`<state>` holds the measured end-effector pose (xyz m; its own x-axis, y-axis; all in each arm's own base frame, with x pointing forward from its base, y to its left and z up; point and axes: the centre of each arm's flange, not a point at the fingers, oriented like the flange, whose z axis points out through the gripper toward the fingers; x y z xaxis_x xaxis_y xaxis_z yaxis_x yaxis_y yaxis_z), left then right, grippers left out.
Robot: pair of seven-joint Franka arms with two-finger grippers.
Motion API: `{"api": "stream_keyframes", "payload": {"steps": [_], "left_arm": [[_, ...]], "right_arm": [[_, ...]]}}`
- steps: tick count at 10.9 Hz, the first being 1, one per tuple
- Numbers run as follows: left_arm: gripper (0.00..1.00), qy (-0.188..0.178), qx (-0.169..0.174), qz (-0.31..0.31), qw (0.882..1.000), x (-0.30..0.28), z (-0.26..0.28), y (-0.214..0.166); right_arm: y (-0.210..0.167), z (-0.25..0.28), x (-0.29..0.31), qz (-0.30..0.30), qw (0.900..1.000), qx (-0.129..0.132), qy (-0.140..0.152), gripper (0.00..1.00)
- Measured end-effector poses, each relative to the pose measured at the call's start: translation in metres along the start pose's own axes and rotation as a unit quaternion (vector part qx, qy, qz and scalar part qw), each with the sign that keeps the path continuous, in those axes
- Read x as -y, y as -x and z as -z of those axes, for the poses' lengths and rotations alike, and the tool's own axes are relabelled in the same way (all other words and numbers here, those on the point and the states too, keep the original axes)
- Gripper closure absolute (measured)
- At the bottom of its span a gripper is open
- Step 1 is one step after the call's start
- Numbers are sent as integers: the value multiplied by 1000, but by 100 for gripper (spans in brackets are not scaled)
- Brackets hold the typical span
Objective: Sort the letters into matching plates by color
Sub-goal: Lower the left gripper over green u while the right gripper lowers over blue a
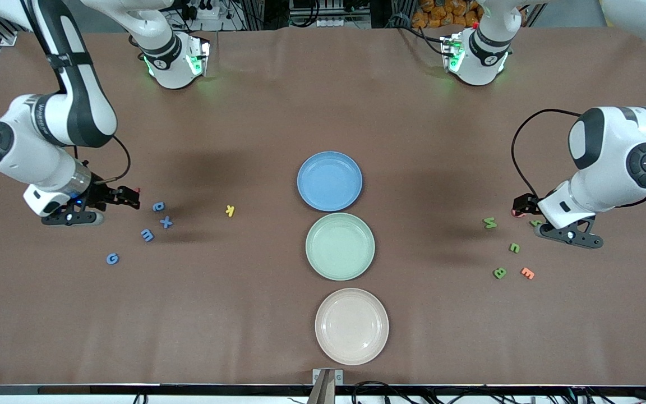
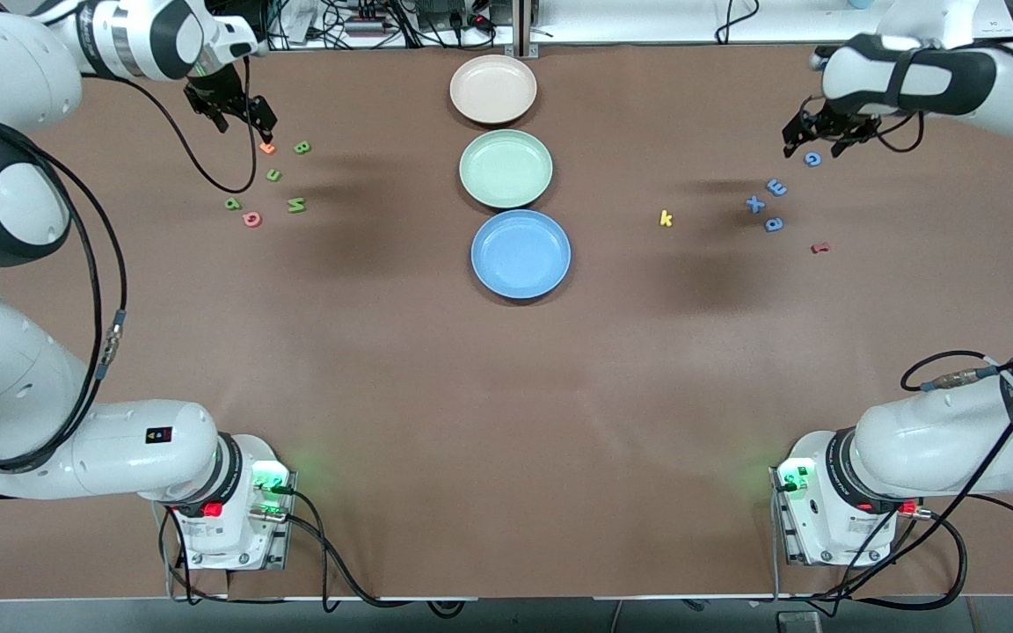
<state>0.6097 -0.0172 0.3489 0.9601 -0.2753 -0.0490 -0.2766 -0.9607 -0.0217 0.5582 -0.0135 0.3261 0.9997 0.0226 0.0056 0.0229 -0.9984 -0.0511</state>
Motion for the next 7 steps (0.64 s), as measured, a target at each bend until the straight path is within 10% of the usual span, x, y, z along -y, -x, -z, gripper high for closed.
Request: {"api": "stream_keyframes", "payload": {"steps": [7], "left_arm": [[0,3,-24,-62,998,35,-93,6]], "right_arm": [[20,-81,2,24,1000,-9,6,0]]}}
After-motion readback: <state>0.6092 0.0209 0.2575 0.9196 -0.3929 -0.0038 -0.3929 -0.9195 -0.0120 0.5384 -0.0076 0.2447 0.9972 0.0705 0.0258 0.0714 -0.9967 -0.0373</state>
